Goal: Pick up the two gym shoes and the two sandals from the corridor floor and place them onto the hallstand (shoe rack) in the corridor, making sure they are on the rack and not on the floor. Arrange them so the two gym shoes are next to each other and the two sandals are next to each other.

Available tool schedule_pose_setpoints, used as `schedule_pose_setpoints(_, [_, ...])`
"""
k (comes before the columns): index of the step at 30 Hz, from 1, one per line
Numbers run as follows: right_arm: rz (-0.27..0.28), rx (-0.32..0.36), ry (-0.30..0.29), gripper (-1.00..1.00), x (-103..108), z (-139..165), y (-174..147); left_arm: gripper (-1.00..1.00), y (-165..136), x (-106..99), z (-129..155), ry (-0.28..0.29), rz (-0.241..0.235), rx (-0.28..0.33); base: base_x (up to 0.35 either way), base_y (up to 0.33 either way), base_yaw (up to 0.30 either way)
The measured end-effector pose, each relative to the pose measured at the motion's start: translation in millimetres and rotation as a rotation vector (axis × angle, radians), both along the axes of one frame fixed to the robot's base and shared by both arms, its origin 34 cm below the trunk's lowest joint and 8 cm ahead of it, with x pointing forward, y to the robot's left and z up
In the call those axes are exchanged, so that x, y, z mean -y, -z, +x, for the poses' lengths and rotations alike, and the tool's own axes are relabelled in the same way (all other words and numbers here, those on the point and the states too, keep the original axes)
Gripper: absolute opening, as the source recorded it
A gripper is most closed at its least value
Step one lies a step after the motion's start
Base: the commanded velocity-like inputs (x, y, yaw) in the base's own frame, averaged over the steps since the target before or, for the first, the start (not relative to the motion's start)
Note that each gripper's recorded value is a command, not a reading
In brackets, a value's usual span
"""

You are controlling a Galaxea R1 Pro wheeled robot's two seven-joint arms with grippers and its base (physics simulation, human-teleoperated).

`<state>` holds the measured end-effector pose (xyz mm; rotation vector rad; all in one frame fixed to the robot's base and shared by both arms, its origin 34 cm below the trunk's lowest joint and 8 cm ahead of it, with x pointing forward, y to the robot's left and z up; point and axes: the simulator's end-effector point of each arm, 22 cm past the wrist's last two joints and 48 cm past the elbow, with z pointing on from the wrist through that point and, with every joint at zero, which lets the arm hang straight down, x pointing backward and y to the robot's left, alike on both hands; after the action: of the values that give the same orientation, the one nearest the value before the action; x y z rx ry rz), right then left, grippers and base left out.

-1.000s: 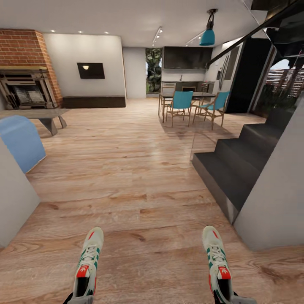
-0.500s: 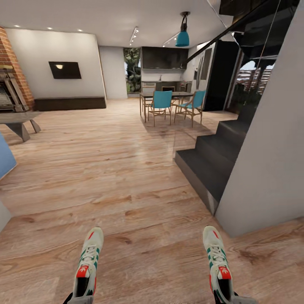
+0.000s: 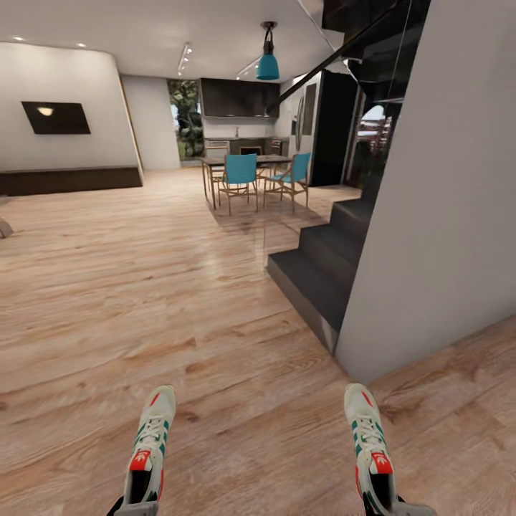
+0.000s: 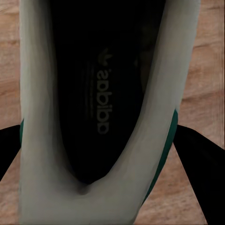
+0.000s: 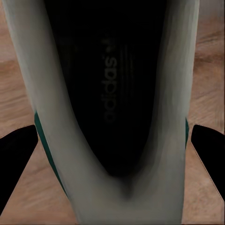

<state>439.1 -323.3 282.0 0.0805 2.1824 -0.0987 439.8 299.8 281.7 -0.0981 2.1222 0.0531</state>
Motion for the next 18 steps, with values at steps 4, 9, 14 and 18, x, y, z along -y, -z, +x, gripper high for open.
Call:
schedule_pose_setpoints(4, [0.0,0.001,0.0,-1.0,-0.1,0.1,-0.1,-1.0,0.0,-0.1,0.0,0.0,0.0,0.0,0.0,0.0,-0.3])
schedule_pose_setpoints(9, [0.0,0.001,0.0,-1.0,-0.1,0.1,-0.1,-1.0,0.0,0.5,0.0,0.001,0.0,0.0,0.0,-0.011,-0.3])
schedule_pose_setpoints(14, [0.0,0.001,0.0,-1.0,0.1,0.2,-0.3,-1.0,0.3,3.0,0.0,0.014,0.004,-0.002,0.0,-0.191,-0.3])
schedule_pose_setpoints(18, [0.0,0.002,0.001,-1.0,0.1,0.2,-0.3,-1.0,0.7,4.3,-0.5,0.023,0.007,-0.003,-0.038,-0.265,-0.3])
